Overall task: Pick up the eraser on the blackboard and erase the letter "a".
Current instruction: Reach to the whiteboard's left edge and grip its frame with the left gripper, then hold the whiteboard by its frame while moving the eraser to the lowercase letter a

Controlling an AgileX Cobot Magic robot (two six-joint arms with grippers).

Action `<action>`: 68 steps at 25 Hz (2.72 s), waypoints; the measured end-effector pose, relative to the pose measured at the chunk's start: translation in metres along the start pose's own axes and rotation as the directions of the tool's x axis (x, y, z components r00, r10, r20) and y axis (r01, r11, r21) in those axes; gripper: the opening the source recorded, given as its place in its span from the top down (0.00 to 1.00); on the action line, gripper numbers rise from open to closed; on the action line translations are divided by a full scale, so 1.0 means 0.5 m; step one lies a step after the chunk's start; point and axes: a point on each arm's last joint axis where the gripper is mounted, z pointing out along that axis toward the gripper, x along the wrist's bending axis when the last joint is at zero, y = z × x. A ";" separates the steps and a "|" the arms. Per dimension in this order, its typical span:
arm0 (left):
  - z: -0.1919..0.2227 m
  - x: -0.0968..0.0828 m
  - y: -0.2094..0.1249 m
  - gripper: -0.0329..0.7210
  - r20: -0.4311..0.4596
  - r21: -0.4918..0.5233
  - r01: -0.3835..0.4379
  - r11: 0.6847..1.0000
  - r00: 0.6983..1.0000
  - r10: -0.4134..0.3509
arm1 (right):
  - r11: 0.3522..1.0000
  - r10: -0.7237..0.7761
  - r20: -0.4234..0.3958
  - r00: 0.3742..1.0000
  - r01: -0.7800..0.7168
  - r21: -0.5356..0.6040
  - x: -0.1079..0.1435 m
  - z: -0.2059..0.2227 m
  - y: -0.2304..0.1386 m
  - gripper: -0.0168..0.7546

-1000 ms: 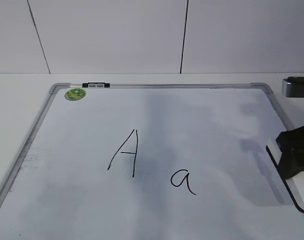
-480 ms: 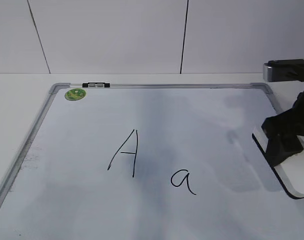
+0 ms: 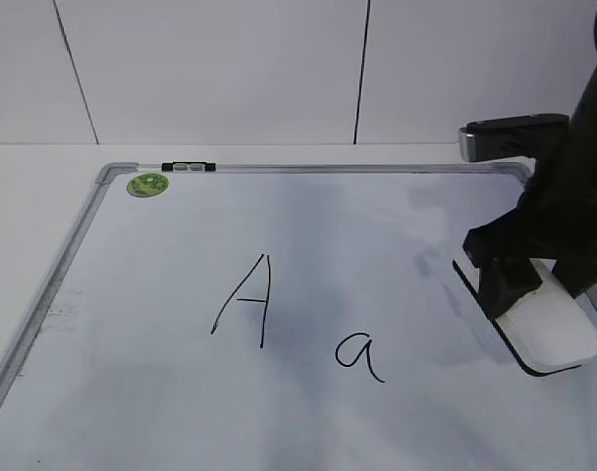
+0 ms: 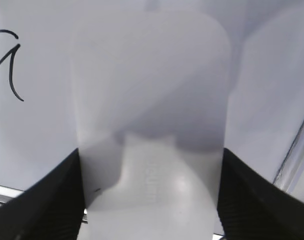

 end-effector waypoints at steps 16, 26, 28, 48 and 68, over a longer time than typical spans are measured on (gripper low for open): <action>0.094 -0.018 0.158 0.64 0.076 0.288 0.057 0.956 0.994 -0.082 | 0.999 -0.013 -0.010 1.000 0.014 0.029 0.015 0.017 0.035 0.25; 0.307 -0.029 0.286 0.64 0.088 0.547 0.099 0.831 0.981 -0.175 | 0.999 -0.011 -0.021 1.000 0.011 0.034 0.017 0.017 0.035 0.25; 0.344 -0.028 0.298 0.64 0.085 0.560 0.095 0.823 0.981 -0.172 | 0.999 -0.011 -0.021 1.000 0.011 0.034 0.017 0.017 0.035 0.25; 0.658 -0.050 0.202 0.65 0.061 0.810 0.065 0.583 0.979 -0.195 | 0.999 -0.023 0.005 1.000 0.023 0.024 0.012 0.017 0.037 0.25; 0.764 -0.046 0.153 0.67 0.031 0.863 0.063 0.500 0.984 -0.178 | 0.999 -0.025 0.005 1.000 0.025 0.024 0.012 0.017 0.037 0.25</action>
